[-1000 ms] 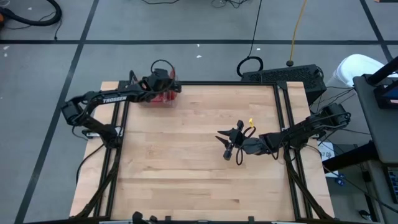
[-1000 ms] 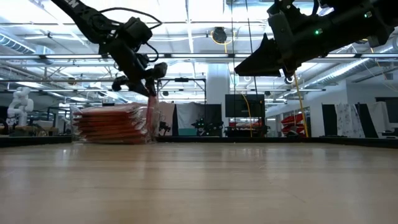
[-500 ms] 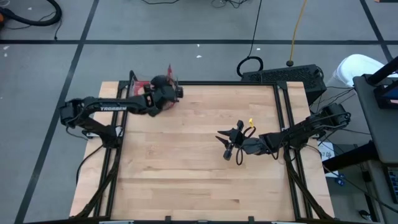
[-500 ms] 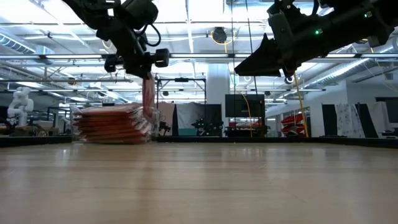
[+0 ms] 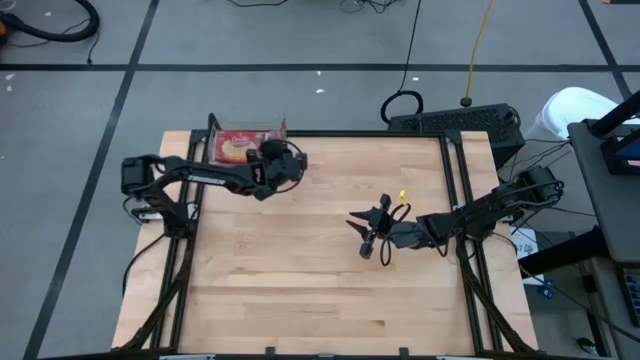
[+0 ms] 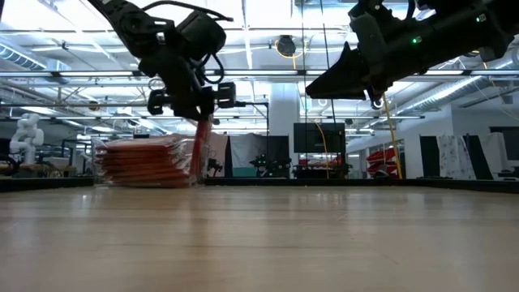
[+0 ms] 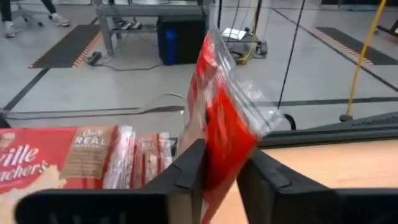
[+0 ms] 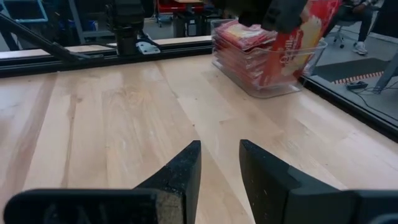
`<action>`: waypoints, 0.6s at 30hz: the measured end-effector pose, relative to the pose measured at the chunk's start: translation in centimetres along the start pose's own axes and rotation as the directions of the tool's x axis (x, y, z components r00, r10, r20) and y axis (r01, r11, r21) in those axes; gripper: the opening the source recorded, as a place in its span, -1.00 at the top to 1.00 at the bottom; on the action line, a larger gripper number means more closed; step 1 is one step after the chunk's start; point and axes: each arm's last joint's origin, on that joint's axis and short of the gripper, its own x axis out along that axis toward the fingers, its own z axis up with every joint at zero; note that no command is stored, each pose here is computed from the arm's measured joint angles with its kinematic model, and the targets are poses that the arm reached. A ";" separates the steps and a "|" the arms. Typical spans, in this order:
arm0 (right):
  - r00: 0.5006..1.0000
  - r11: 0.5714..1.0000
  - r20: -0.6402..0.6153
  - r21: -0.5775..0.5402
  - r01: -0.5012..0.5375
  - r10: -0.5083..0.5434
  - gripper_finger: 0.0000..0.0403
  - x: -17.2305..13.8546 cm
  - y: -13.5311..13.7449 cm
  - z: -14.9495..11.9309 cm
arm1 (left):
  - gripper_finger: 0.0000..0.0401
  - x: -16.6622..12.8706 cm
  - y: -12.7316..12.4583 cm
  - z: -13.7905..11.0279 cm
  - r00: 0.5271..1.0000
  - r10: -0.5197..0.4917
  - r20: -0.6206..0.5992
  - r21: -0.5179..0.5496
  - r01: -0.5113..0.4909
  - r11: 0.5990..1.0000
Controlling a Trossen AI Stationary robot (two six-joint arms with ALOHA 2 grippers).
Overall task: Sort popcorn bags into baskets
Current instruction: Put the red popcorn bag into the transparent bin
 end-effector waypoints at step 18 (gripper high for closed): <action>1.000 1.000 -0.004 0.019 0.000 0.000 0.48 0.0 0.0 0.0 | -0.30 -2.2 3.9 -1.1 0.953 0.120 -0.279 0.270 -0.042 0.962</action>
